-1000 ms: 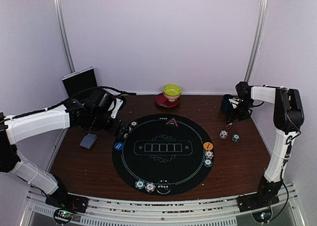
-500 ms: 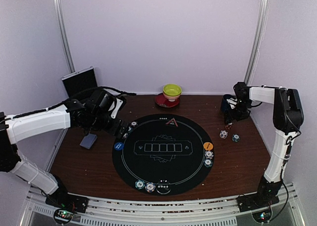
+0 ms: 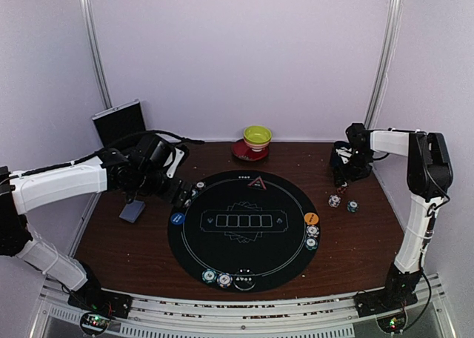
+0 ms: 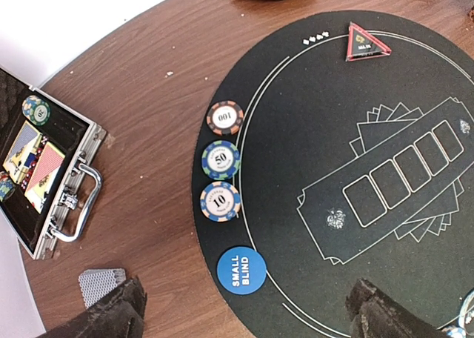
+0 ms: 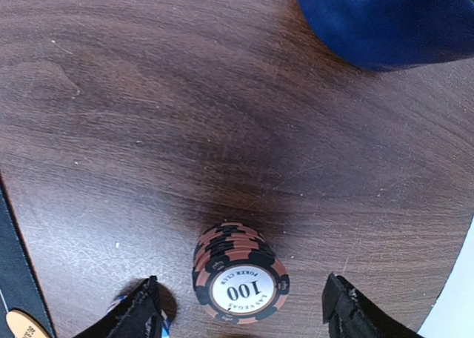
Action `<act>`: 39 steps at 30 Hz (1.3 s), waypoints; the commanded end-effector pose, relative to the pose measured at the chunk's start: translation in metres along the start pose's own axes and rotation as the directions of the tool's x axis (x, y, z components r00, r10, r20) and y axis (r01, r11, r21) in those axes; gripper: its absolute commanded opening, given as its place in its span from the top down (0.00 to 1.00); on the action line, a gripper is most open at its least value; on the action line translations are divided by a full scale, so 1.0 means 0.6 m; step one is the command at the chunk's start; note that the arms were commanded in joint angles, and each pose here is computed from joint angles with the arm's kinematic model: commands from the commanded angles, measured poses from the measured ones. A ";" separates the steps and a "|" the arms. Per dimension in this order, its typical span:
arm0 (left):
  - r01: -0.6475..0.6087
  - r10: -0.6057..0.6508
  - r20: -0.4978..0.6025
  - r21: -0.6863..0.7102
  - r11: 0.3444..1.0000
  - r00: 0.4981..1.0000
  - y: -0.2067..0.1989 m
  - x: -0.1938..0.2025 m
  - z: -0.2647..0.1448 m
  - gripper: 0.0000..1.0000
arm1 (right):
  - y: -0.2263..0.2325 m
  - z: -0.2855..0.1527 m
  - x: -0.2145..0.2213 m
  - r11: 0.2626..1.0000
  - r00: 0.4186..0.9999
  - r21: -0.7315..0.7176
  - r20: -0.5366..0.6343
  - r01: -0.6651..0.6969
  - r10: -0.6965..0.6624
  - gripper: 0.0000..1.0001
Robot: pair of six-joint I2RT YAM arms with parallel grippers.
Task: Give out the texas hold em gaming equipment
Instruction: Pick up the pile of poker chips from the pile of poker chips.
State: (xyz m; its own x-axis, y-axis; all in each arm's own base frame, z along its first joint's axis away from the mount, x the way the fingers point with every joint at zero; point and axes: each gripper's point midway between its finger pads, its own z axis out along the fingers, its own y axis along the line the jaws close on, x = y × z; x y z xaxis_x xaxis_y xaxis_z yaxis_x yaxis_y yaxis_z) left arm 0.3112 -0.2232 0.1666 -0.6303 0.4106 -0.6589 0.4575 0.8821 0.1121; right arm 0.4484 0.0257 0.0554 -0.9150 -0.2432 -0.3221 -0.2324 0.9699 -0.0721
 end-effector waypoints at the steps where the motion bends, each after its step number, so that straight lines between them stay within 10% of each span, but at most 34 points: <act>1: 0.001 -0.001 0.033 -0.013 1.000 0.999 0.004 -0.016 0.003 0.02 | -0.004 0.016 0.007 1.000 1.000 0.026 -0.021 0.003 -0.002 0.26; 39: -0.005 0.005 0.017 -0.020 1.000 1.000 0.003 -0.010 0.012 0.02 | 0.000 0.031 0.010 1.000 0.999 0.010 -0.034 0.006 -0.006 0.42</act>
State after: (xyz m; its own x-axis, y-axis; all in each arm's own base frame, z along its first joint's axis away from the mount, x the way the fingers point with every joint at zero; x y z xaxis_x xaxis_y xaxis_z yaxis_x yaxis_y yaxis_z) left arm 0.3124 -0.2227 0.1613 -0.6354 0.4204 -0.6477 0.4569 0.8809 0.1235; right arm 0.4490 0.0234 0.0424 -0.9225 -0.2432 -0.2998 -0.2295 0.9700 -0.0807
